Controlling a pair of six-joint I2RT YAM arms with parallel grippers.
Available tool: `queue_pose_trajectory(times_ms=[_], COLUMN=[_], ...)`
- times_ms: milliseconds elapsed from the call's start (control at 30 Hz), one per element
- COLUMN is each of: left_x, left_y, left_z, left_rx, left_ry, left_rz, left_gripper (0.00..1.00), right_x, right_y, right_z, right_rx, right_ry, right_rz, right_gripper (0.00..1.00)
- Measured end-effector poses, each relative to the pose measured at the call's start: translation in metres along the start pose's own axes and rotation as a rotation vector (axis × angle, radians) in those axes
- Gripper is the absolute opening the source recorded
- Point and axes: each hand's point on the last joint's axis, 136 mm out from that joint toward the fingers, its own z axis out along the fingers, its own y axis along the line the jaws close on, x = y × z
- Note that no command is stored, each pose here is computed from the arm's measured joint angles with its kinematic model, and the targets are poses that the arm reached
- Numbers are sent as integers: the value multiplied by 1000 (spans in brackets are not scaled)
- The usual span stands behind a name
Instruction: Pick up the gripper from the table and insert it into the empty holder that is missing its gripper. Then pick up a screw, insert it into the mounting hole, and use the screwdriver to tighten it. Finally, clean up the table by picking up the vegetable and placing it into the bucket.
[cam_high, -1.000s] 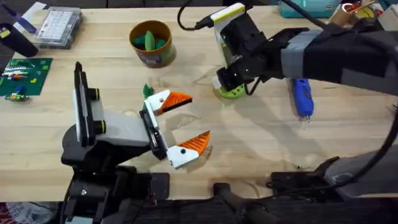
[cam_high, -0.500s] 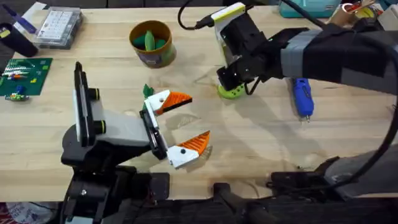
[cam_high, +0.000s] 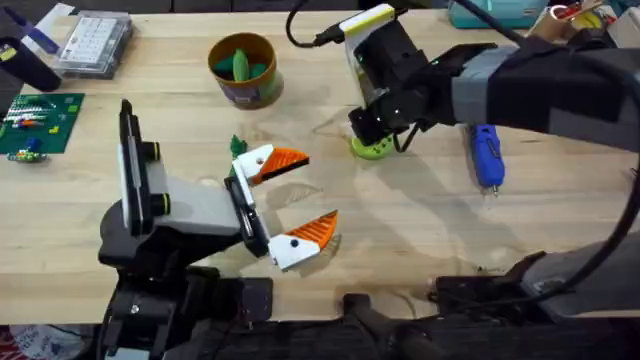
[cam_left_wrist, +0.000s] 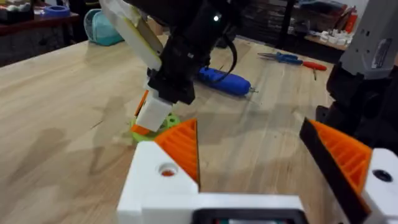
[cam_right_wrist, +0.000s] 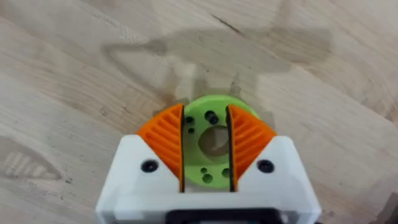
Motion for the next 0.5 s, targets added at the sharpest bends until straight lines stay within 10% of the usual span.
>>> queue_pose_trajectory(times_ms=[500], left_x=[0], left_y=[0], left_z=[0], left_rx=[0], left_ry=[0], left_rz=[1], left_gripper=[987], right_x=[-21], right_y=[-1], right_z=[-57], right_rx=[-11], right_ry=[-52], right_rz=[2], right_gripper=[4])
